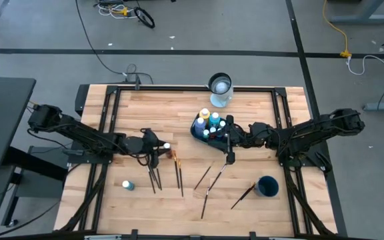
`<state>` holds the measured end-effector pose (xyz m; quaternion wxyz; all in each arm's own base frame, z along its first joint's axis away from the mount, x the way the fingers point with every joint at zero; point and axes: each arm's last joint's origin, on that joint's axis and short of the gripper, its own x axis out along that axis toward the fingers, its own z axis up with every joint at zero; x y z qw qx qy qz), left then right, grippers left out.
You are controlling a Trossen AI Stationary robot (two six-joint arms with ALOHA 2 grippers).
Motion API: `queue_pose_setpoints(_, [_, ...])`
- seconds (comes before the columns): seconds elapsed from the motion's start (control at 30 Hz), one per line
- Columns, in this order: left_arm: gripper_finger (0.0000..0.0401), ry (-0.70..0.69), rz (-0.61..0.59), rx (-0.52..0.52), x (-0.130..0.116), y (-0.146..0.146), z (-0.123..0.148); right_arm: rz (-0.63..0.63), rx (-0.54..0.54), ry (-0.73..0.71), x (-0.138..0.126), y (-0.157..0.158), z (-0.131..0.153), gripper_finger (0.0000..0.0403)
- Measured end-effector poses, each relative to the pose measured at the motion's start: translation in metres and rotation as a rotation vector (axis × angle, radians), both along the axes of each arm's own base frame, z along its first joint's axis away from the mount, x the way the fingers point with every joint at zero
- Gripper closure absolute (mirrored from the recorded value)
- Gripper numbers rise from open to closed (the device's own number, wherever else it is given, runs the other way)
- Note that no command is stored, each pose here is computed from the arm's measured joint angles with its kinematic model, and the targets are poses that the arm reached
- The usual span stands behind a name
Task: Pick & Place Paint Supplies
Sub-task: Put the red paint bottle into the green bin
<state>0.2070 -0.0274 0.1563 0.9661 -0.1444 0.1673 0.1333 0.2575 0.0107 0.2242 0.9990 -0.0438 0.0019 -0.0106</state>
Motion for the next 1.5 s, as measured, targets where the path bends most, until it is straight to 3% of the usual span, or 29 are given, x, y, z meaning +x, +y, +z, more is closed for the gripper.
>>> queue_pose_setpoints(0.23, [0.0270,-0.289,-0.026,0.115,0.017,-0.002,0.045,-0.007,-0.006,-0.006,0.000,0.000,0.000,0.0218])
queue_pose_setpoints(0.4, [0.0262,-0.332,-0.042,0.240,0.045,-0.007,0.074,-0.105,-0.009,-0.045,0.000,-0.003,0.004,0.0218])
queue_pose_setpoints(0.53, [0.0274,-0.319,-0.015,0.251,0.081,-0.008,0.081,-0.064,-0.041,0.014,-0.005,-0.002,0.004,0.0218])
queue_pose_setpoints(0.7, [0.0262,-0.242,0.030,0.299,0.126,-0.007,0.065,-0.075,-0.081,0.129,-0.029,-0.003,0.014,0.0218])
queue_pose_setpoints(0.83, [0.0251,-0.201,0.059,0.298,0.153,-0.004,0.049,-0.154,-0.038,0.224,-0.054,-0.007,0.020,0.0218])
queue_pose_setpoints(0.97, [0.0266,-0.169,0.082,0.289,0.173,0.002,0.033,-0.189,0.002,0.285,-0.070,-0.009,0.021,0.0218])
queue_pose_setpoints(1.1, [0.0273,-0.137,0.089,0.278,0.186,0.010,0.017,-0.186,-0.008,0.279,-0.071,-0.009,0.022,0.0218])
queue_pose_setpoints(1.33, [0.0252,-0.055,0.140,0.322,0.200,0.015,-0.014,-0.176,-0.088,0.267,-0.071,-0.009,0.024,0.0218])
queue_pose_setpoints(1.5, [0.0267,-0.043,0.174,0.325,0.203,0.022,-0.020,-0.172,-0.120,0.260,-0.070,-0.009,0.025,0.0218])
